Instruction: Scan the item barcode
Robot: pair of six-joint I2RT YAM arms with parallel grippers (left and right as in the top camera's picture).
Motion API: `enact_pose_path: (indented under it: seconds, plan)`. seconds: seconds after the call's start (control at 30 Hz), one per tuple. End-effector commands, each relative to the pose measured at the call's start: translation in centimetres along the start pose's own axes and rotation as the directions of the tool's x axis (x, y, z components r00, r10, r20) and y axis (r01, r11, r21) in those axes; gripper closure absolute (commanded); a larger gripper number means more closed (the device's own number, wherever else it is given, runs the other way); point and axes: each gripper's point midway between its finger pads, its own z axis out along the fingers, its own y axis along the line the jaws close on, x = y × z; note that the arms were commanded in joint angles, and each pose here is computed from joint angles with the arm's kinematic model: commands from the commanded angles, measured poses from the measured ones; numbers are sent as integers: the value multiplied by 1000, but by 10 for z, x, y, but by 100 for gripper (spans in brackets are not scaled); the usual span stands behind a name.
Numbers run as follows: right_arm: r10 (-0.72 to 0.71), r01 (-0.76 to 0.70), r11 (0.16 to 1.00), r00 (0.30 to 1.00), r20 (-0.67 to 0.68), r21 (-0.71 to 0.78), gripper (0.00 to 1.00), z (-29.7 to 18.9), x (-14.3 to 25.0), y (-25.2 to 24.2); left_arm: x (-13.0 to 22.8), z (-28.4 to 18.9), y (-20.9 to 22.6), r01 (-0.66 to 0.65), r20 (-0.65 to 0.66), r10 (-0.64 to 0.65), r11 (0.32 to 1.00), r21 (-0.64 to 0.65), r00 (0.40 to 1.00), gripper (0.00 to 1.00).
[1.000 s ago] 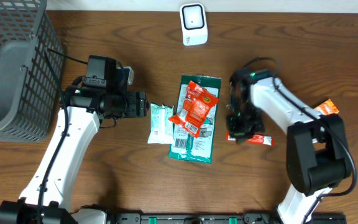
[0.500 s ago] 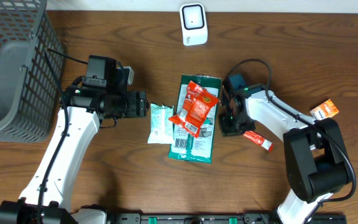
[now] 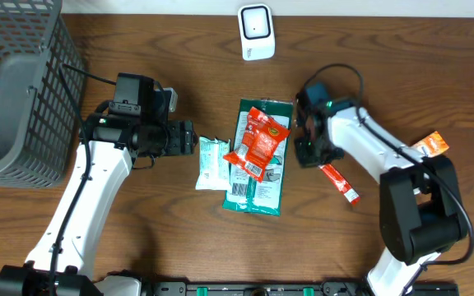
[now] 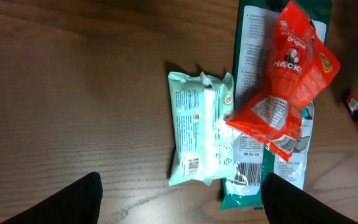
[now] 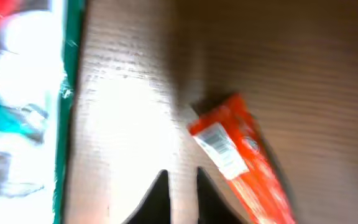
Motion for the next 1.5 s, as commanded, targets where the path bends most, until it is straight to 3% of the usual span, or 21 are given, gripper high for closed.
enact_pose_path:
  seconds: [0.0, 0.03, 0.23, 0.47, 0.53, 0.63, 0.83, 0.97, 1.03, 1.1, 1.2, 1.33, 1.47]
  plan:
    - [0, -2, 1000, 997, 77, 21, 80, -49, -13, -16, -4, -5, -1, 2, 17, -2, 1000, -4, 1000, 18]
    - [10, -13, 999, 998, 61, 47, 73, -53, -7, -24, -4, -5, -1, 2, 17, -2, 1000, -4, 1000, 18]
    - [54, -41, 989, 995, -84, 144, 53, -33, 35, -53, -4, -5, -1, 2, 17, -2, 1000, -4, 1000, 18]
    - [-87, 99, 985, 992, -87, 144, 36, 24, 53, -58, -4, -5, -1, 2, 17, -2, 1000, -4, 1000, 18]
    - [-117, 126, 982, 991, -71, 142, 40, 37, 55, -58, -4, -5, -1, 2, 17, -2, 1000, -4, 1000, 18]
    - [-122, 125, 982, 992, -29, 143, 69, 49, 52, -58, -4, -5, -1, 2, 17, -2, 1000, -4, 1000, 18]
    - [-107, 102, 992, 992, 71, 70, 82, 53, 32, -43, -4, -5, -1, 2, 17, -2, 1000, -4, 1000, 18]
    - [-46, 41, 999, 987, 154, 34, 82, 51, 12, -36, -4, -5, -1, 2, 17, -2, 1000, -4, 1000, 18]
    - [-46, 41, 999, 982, 184, 33, 77, 50, 5, -36, -4, -5, -1, 2, 17, -2, 1000, -4, 1000, 18]
    - [-46, 40, 999, 976, 214, 30, 52, 48, -2, -35, -4, -5, -1, 2, 17, -2, 1000, -4, 1000, 18]
    - [-45, 39, 999, 968, 249, 29, 37, 39, -13, -34, -4, -5, -1, 2, 17, -2, 1000, -4, 1000, 18]
    - [-45, 40, 999, 972, 231, 26, 35, 13, -13, -33, -4, -5, -1, 2, 17, -2, 1000, -4, 1000, 18]
    - [-42, 38, 999, 989, 143, 29, 33, 0, 11, -35, -4, -5, -1, 2, 17, -2, 1000, -4, 1000, 18]
